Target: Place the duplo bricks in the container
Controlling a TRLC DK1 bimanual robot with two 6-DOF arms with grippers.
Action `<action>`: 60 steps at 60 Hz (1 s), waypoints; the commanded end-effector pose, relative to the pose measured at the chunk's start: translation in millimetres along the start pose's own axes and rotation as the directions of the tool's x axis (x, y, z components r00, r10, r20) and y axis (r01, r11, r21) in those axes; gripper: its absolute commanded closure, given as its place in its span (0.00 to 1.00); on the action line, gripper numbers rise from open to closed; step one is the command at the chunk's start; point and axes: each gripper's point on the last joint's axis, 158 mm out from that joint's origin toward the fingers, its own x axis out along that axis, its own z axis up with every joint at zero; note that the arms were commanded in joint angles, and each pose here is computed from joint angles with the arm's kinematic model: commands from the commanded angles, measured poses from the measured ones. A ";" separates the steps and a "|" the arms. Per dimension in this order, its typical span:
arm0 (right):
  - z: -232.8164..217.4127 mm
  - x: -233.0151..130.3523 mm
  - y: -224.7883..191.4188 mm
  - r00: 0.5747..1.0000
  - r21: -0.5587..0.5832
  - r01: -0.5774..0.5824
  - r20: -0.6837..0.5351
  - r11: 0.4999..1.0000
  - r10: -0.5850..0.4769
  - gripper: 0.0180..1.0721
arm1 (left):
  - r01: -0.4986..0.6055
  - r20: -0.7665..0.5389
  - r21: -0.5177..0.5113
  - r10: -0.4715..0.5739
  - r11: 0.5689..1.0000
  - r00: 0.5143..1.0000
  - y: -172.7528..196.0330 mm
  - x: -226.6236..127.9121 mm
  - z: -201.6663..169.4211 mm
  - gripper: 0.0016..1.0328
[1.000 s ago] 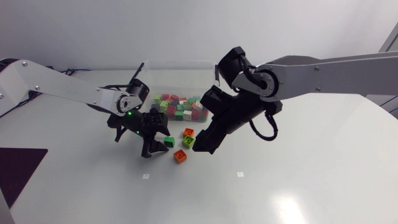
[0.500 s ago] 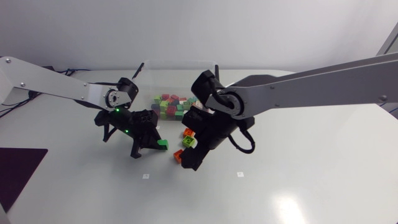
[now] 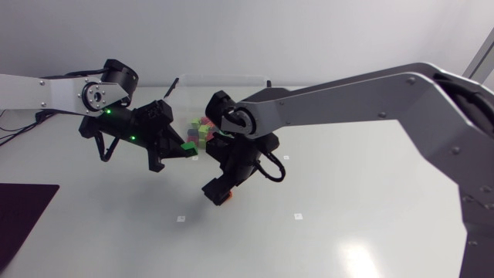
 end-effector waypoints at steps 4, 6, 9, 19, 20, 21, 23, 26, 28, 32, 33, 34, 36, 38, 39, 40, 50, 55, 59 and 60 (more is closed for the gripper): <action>-6.5 18.8 1.8 0.997 0.043 0.012 -0.075 0.999 -0.008 0.08 | -0.035 0.028 -0.128 0.039 0.991 0.999 -2.3 -15.0 1.4 0.82; -6.1 19.6 0.5 0.997 0.041 0.020 -0.081 0.999 -0.017 0.08 | -0.050 0.033 -0.146 0.056 0.988 0.998 -0.3 -17.6 2.1 0.82; -5.5 21.1 -1.3 0.995 0.044 0.027 -0.092 0.999 -0.023 0.08 | -0.071 0.029 -0.157 0.076 0.985 0.997 0.8 -22.3 2.2 0.82; -4.1 24.8 -6.8 0.990 0.049 0.061 -0.128 0.997 -0.054 0.13 | -0.155 0.033 -0.194 0.164 0.969 0.986 12.4 -35.4 6.7 0.82; -4.6 26.3 -7.6 0.989 0.050 0.064 -0.133 0.997 -0.057 0.14 | -0.167 0.036 -0.198 0.178 0.966 0.983 14.3 -38.4 8.1 0.82; -4.3 26.4 -8.3 0.989 0.050 0.067 -0.136 0.997 -0.059 0.14 | -0.174 0.038 -0.202 0.185 0.964 0.982 15.6 -40.2 9.0 0.82; -3.9 28.2 -7.9 0.988 0.049 0.066 -0.144 0.997 -0.058 0.15 | -0.199 0.048 -0.210 0.213 0.957 0.976 20.5 -45.8 11.9 0.82; -2.9 29.5 -8.0 0.987 0.047 0.071 -0.149 0.996 -0.064 0.17 | -0.229 0.064 -0.222 0.248 0.948 0.967 27.3 -52.5 16.6 0.82; -2.1 30.6 -7.4 0.986 0.046 0.074 -0.153 0.996 -0.066 0.20 | -0.254 0.069 -0.232 0.276 0.939 0.959 33.3 -57.8 18.3 0.82; -2.6 35.0 -4.7 0.984 0.040 0.072 -0.166 0.997 -0.064 0.27 | -0.309 0.098 -0.259 0.343 0.915 0.934 49.8 -70.1 24.6 0.81; -2.3 35.4 -4.3 0.984 0.038 0.073 -0.168 0.997 -0.065 0.28 | -0.319 0.107 -0.270 0.358 0.908 0.927 53.9 -73.2 27.2 0.81; -2.5 36.3 -4.5 0.983 0.040 0.073 -0.169 0.997 -0.065 0.28 | -0.326 0.115 -0.280 0.369 0.903 0.922 57.0 -75.3 29.5 0.81; -2.2 38.1 -3.7 0.983 0.037 0.074 -0.171 0.997 -0.066 0.30 | -0.339 0.127 -0.290 0.387 0.895 0.913 62.7 -80.5 33.6 0.81; -1.7 40.2 -3.7 0.983 0.035 0.075 -0.173 0.997 -0.068 0.33 | -0.350 0.134 -0.304 0.403 0.886 0.905 68.4 -85.9 35.9 0.81; -1.3 40.2 -3.8 0.983 0.035 0.075 -0.173 0.997 -0.068 0.35 | -0.353 0.136 -0.309 0.408 0.883 0.903 70.0 -87.5 36.2 0.81; -1.1 40.5 -3.8 0.983 0.035 0.075 -0.173 0.997 -0.068 0.37 | -0.361 0.141 -0.316 0.419 0.878 0.897 73.9 -91.1 38.0 0.81; 0.0 44.4 -6.7 0.980 0.040 0.086 -0.181 0.995 -0.077 0.53 | -0.393 0.183 -0.358 0.476 0.847 0.860 90.8 -107.6 52.8 0.81; -0.6 46.6 -7.4 0.980 0.040 0.087 -0.184 0.995 -0.079 0.58 | -0.411 0.202 -0.396 0.514 0.821 0.833 102.5 -116.8 57.8 0.80; 0.4 46.0 -9.4 0.979 0.038 0.098 -0.181 0.994 -0.090 0.65 | -0.430 0.213 -0.413 0.544 0.803 0.812 112.0 -123.8 61.2 0.80; 0.7 45.3 -9.9 0.979 0.037 0.101 -0.179 0.994 -0.093 0.68 | -0.431 0.213 -0.415 0.546 0.801 0.810 113.2 -123.8 60.8 0.80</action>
